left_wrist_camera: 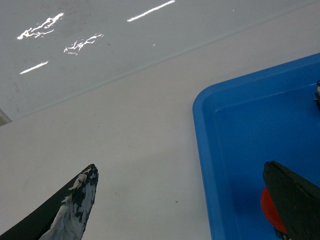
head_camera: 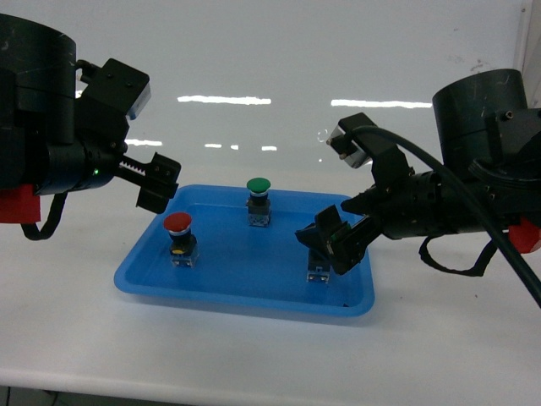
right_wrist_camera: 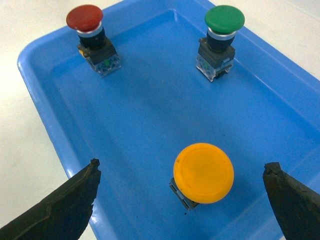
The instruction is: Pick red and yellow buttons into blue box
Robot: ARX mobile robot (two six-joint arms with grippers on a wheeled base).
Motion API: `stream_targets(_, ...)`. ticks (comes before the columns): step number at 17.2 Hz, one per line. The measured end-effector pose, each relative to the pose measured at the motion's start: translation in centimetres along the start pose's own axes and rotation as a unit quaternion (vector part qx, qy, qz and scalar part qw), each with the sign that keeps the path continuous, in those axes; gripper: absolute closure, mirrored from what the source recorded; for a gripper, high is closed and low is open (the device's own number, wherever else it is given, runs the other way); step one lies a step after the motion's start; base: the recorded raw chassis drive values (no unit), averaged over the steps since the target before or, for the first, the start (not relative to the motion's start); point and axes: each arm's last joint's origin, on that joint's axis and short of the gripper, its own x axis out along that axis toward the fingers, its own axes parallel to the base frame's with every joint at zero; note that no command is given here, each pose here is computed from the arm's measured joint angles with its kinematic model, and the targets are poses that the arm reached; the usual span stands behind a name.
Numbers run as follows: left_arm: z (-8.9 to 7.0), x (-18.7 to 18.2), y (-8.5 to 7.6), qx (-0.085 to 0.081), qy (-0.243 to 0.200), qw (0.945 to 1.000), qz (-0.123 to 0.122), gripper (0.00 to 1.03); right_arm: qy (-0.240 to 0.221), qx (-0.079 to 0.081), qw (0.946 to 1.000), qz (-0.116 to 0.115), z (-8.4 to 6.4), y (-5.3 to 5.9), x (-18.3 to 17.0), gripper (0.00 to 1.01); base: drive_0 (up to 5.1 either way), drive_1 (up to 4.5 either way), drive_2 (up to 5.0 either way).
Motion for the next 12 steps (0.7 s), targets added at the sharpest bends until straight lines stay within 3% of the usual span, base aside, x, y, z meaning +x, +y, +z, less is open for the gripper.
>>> stream_targets(4,0.0,0.0,0.0,0.0,0.0,1.0,0.0,0.05,0.003,-0.009,0.9999,-0.014,-0.5,0.1,0.3,0.03,0.0,0.0,0.0)
stream_targets(9,0.0,0.0,0.0,0.0,0.0,1.0,0.0,0.05,0.008,-0.007,0.9998,-0.015,-0.5,0.1,0.3,0.03,0.0,0.0,0.0)
stream_targets(12,0.0,0.0,0.0,0.0,0.0,1.0,0.0,0.05,0.023,0.0,0.9997,-0.007,-1.6,0.1,1.3,0.03,0.0,0.0,0.0)
